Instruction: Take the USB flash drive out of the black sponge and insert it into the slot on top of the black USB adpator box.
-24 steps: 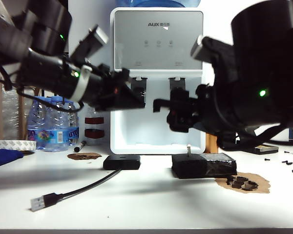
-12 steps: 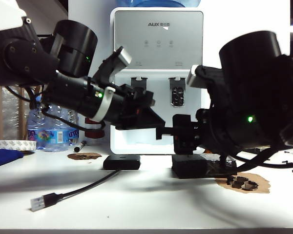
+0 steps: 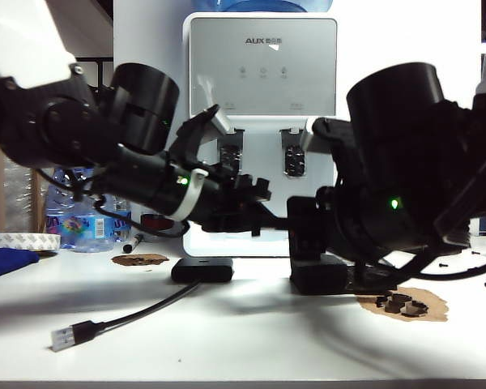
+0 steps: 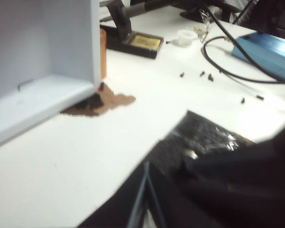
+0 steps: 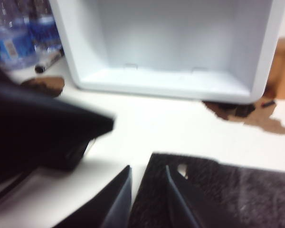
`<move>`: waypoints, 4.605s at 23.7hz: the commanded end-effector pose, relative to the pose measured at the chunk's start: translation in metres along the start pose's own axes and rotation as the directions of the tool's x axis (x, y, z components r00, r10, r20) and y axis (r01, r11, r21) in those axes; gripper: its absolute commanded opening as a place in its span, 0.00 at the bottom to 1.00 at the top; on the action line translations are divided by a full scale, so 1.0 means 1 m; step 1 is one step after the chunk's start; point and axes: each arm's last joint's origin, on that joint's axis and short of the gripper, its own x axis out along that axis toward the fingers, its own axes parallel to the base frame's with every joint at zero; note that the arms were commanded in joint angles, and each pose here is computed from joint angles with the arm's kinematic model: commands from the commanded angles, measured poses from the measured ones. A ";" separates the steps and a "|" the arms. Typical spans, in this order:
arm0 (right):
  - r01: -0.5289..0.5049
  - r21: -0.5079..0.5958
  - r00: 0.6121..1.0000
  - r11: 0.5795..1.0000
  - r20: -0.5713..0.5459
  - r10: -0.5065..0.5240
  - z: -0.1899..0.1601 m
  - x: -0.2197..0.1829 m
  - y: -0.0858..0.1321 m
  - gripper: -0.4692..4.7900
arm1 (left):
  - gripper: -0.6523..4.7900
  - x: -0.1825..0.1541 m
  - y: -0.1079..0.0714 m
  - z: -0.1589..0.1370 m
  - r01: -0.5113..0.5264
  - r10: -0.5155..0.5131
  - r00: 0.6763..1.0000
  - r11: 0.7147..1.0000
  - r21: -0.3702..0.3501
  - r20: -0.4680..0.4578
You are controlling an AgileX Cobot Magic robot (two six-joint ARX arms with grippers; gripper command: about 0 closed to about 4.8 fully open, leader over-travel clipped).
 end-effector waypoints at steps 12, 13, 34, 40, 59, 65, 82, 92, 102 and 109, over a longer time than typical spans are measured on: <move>0.017 -0.071 0.995 0.997 0.100 -0.010 0.006 0.001 0.000 0.50 | 0.11 0.020 0.000 -0.005 0.086 -0.086 0.996 0.996 0.007 0.016; 0.018 -0.073 0.995 0.997 0.103 -0.010 0.007 0.001 0.000 0.50 | 0.11 0.020 0.000 -0.004 0.085 -0.085 0.996 0.996 0.010 0.021; 0.072 -0.226 0.997 0.972 0.047 -0.063 0.013 -0.009 -0.009 0.50 | 0.11 0.043 -0.007 -0.004 0.131 -0.131 0.991 0.991 0.001 -0.012; 0.022 -0.156 0.996 0.988 0.086 -0.009 0.029 -0.019 -0.011 0.50 | 0.11 0.041 0.007 -0.003 -0.054 0.054 0.999 0.998 -0.018 -0.001; 0.042 -0.079 0.998 0.996 0.052 -0.038 0.023 0.008 -0.025 0.51 | 0.11 0.039 0.012 -0.010 -0.099 0.097 0.993 0.994 -0.038 -0.065; 0.045 -0.109 0.999 0.993 -0.014 -0.047 0.008 0.012 -0.027 0.52 | 0.11 0.039 0.012 -0.010 -0.097 0.095 0.993 0.995 -0.038 -0.065; 0.067 -0.201 0.998 0.977 0.003 -0.068 0.009 0.030 -0.030 0.54 | 0.11 0.039 0.011 -0.009 -0.066 0.064 0.996 0.997 -0.037 -0.056; 0.066 -0.111 0.997 0.992 -0.030 -0.070 0.001 0.032 -0.034 0.38 | 0.11 0.039 0.011 -0.010 -0.066 0.064 0.996 0.997 -0.034 -0.057; 0.058 -0.113 0.998 0.992 -0.030 -0.062 0.001 0.031 -0.031 0.09 | 0.11 0.039 0.011 -0.010 -0.070 0.068 0.996 0.997 -0.035 -0.059; 0.027 -0.113 0.998 0.993 0.054 -0.021 0.009 0.028 -0.024 0.09 | 0.11 0.040 0.010 -0.005 -0.007 0.007 1.000 1.000 -0.026 -0.012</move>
